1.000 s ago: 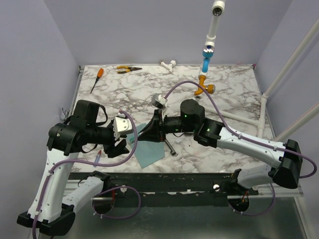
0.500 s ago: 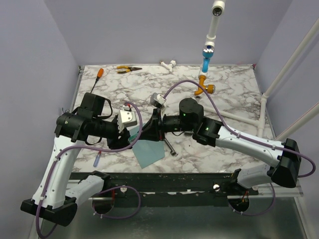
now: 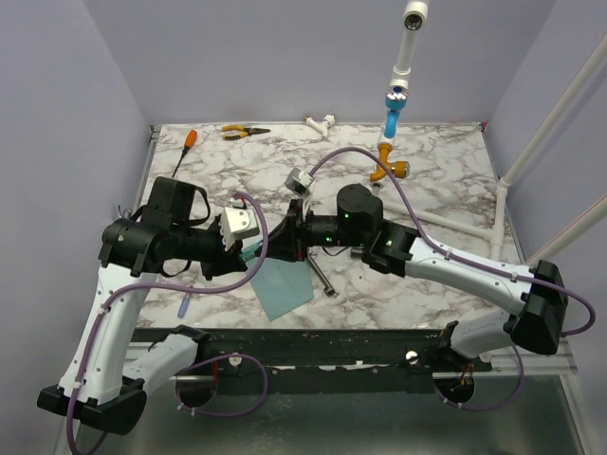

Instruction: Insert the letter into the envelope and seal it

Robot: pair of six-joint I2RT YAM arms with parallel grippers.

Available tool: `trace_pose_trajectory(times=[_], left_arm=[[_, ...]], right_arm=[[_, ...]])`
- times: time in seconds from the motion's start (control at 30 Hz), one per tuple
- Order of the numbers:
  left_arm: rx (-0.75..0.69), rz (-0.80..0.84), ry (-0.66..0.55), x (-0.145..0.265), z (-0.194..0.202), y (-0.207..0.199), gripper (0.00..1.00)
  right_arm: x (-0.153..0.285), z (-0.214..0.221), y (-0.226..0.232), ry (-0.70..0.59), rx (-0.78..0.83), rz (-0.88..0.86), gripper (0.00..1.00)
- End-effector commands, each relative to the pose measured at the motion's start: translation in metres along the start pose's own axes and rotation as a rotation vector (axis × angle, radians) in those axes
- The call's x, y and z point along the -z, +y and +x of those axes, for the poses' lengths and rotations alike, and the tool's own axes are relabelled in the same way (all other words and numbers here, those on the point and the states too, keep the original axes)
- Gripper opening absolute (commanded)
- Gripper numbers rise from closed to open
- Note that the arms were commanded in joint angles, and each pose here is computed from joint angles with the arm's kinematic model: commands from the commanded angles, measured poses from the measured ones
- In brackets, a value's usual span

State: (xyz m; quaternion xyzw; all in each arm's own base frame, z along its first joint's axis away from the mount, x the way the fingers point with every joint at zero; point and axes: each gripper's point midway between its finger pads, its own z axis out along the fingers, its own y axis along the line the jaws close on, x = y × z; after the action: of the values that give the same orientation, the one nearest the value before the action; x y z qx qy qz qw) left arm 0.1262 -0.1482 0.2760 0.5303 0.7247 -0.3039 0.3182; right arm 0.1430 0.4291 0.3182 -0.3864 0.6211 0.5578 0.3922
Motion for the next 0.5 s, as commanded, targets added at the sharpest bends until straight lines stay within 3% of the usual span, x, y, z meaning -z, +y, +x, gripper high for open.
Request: trace_pose_trajectory(times=[0.0, 0.2, 0.47], left_arm=[[-0.029, -0.305, 0.007, 0.021, -0.012, 0.046, 0.0], [-0.189, -0.601, 0.097, 0.046, -0.006, 0.093, 0.0], [-0.488, -0.858, 0.252, 0.078, -0.007, 0.118, 0.0]], right_arm=[[-0.027, -0.021, -0.034, -0.08, -0.205, 0.184, 0.01], [-0.058, -0.032, -0.041, -0.059, -0.396, 0.157, 0.01], [-0.084, -0.046, -0.04, -0.115, -0.476, 0.085, 0.0]])
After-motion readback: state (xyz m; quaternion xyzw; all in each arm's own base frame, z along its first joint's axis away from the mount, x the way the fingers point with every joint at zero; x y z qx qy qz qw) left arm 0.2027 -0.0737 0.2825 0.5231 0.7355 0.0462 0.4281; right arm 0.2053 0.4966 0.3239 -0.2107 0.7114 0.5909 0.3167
